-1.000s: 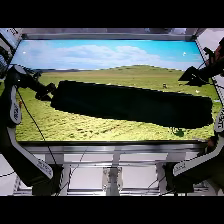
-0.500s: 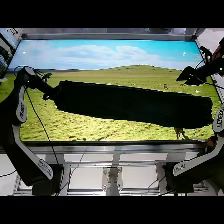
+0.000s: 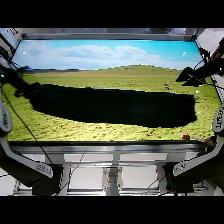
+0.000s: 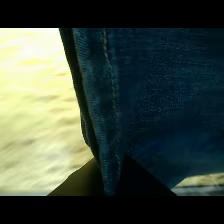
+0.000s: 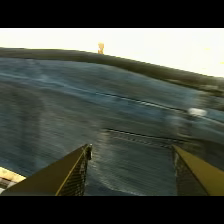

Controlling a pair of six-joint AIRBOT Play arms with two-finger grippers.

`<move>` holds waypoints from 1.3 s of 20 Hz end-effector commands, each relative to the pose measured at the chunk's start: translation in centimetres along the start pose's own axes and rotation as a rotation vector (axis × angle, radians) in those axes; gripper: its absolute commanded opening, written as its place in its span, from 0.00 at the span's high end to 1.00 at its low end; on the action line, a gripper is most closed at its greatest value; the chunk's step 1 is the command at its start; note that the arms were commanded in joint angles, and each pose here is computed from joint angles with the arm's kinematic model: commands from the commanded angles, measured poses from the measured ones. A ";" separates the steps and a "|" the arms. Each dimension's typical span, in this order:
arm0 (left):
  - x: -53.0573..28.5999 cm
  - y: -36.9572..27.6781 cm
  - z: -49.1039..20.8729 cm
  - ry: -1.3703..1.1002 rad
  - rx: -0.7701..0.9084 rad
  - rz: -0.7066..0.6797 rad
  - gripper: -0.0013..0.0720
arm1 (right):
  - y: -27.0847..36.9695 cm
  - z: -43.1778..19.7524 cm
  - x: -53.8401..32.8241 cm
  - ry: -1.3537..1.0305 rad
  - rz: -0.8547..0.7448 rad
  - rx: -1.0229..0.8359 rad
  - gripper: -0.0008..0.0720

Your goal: Fold the clothes and pants, and hang the long-sleeved shirts on hangers.

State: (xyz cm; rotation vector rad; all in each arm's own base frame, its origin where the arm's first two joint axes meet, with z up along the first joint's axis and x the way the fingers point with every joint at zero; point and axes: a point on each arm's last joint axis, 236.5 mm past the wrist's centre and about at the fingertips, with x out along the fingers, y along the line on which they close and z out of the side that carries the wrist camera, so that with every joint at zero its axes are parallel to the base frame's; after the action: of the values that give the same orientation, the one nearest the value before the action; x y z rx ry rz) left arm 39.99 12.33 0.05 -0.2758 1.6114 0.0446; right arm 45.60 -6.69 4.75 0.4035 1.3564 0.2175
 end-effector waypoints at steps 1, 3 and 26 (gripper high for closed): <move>-5.7 3.8 -2.0 -0.093 -0.057 0.132 0.95 | 1.4 -0.2 0.5 0.018 0.011 -0.017 0.24; -7.6 2.7 -2.3 -0.144 -0.041 0.122 0.95 | 2.8 -0.3 1.1 0.031 0.016 -0.047 0.24; -5.6 -38.8 -7.7 -0.213 0.616 -0.494 0.95 | 6.8 -1.4 2.5 0.092 0.032 -0.131 0.24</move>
State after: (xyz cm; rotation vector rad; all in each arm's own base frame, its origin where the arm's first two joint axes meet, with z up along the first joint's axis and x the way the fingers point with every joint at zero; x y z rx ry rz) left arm 41.34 -23.31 12.01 -0.1391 1.2146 -0.7085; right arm 45.32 0.68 4.92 0.3095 1.4177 0.3519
